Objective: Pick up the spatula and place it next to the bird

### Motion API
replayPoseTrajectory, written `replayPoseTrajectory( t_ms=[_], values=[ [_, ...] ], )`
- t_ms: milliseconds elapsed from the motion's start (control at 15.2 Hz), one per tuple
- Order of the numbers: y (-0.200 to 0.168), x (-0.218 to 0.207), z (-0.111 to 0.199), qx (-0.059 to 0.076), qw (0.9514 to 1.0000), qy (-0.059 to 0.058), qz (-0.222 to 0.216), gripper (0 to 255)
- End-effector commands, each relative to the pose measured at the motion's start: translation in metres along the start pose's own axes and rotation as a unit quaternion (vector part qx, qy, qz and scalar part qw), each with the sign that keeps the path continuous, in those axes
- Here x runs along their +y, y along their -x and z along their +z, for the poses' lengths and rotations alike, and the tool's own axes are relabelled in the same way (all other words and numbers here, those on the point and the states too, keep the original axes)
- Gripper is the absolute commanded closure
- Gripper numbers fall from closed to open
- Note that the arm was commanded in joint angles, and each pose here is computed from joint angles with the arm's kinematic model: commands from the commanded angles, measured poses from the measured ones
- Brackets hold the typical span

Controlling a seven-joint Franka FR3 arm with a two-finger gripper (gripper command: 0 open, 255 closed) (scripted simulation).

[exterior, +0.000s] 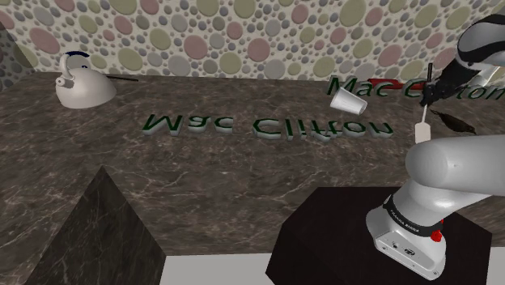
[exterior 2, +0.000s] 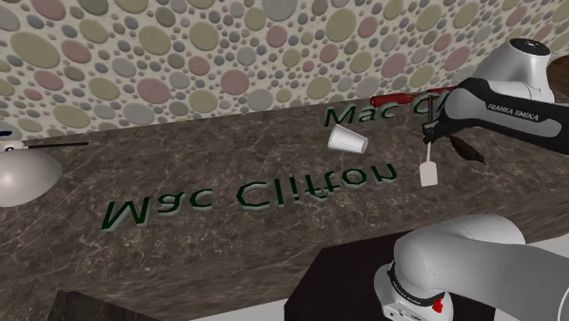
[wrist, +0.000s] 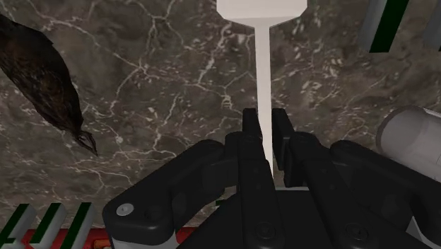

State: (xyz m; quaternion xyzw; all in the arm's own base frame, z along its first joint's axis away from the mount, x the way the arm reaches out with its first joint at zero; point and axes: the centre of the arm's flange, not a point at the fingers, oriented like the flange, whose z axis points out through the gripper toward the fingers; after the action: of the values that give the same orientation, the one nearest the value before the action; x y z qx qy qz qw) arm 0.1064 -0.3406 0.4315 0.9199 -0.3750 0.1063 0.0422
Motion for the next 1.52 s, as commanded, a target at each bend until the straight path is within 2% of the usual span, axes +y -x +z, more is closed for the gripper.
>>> replayPoseTrajectory(
  t_ms=[0, 924, 1386, 1452],
  values=[
    [0.003, 0.0, 0.01, 0.0, 1.0, 0.0, 0.0, 255],
    [0.019, 0.001, 0.082, 0.0, 1.0, 0.0, 0.0, 255],
    [0.019, 0.001, 0.082, 0.0, 1.0, 0.0, 0.0, 255],
    [0.019, 0.001, 0.082, 0.0, 1.0, 0.0, 0.0, 0]
  ],
)
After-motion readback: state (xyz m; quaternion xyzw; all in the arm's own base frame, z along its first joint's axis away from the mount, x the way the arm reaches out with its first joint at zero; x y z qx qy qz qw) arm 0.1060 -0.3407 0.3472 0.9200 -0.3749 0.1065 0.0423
